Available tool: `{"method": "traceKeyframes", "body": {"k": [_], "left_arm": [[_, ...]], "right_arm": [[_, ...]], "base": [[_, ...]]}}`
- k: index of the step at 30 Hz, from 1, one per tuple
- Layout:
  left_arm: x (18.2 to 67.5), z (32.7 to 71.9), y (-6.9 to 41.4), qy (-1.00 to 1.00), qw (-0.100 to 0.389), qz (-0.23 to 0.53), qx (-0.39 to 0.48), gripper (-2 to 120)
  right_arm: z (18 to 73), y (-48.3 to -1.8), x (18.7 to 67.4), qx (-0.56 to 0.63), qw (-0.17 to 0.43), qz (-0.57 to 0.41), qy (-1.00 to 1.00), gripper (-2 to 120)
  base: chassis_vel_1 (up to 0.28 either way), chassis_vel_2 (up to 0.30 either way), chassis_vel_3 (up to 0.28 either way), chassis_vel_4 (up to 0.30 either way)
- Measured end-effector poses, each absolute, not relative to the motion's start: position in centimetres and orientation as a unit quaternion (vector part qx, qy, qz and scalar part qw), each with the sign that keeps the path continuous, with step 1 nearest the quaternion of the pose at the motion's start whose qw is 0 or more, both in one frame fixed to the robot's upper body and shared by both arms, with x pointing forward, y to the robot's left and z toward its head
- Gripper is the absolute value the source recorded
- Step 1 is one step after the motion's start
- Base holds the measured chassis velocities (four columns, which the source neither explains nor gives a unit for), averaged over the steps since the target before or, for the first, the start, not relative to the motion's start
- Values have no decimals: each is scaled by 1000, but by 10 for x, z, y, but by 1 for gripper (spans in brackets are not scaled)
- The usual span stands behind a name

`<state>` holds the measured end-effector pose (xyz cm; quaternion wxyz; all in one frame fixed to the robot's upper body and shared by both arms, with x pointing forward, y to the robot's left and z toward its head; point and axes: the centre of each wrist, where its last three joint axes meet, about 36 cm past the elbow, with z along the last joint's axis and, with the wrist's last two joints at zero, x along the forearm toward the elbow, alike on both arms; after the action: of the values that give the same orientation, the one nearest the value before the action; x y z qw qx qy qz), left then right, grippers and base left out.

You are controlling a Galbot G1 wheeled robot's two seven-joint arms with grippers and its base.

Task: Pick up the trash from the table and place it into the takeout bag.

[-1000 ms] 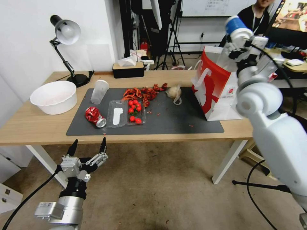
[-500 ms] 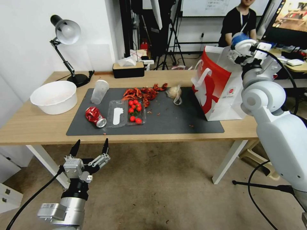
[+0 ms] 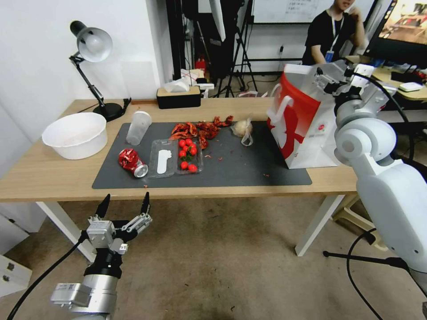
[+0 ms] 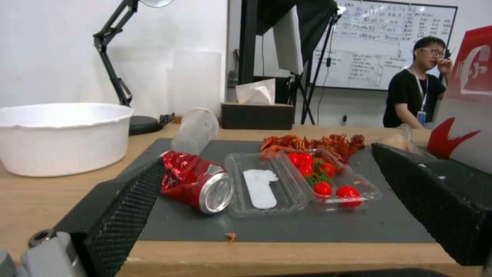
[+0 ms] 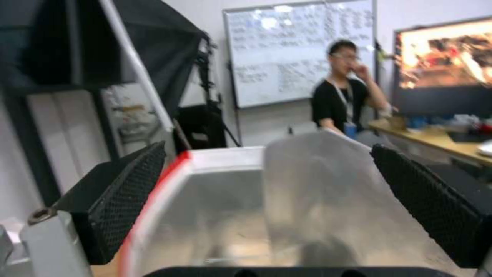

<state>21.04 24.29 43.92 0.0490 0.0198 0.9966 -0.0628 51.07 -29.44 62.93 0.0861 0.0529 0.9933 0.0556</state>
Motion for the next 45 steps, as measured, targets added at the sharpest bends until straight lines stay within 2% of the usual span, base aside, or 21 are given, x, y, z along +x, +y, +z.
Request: {"method": "traceKeyframes", "body": {"k": [3, 9, 20, 26, 40, 45], "left_arm": [[209, 438, 243, 996, 49, -64, 22, 100], [209, 440, 244, 996, 52, -67, 23, 100], [205, 438, 243, 996, 55, -72, 21, 100], [207, 439, 242, 996, 56, -71, 24, 100], [203, 431, 242, 996, 45, -72, 26, 100], [202, 424, 242, 996, 38, -72, 26, 100]], "right_arm": [[629, -288, 498, 16, 121, 50, 991, 100], [621, -277, 466, -60, 127, 46, 989, 100], [569, -273, 383, -150, 78, -11, 986, 100], [523, -275, 359, -163, 67, -4, 984, 100], [438, -289, 327, -154, 96, 30, 983, 100], [403, -286, 307, -138, 80, 45, 986, 100]], "base": [[0, 0, 0, 0], [0, 0, 0, 0], [0, 0, 0, 0], [0, 0, 0, 0], [0, 0, 0, 0], [0, 0, 0, 0]]}}
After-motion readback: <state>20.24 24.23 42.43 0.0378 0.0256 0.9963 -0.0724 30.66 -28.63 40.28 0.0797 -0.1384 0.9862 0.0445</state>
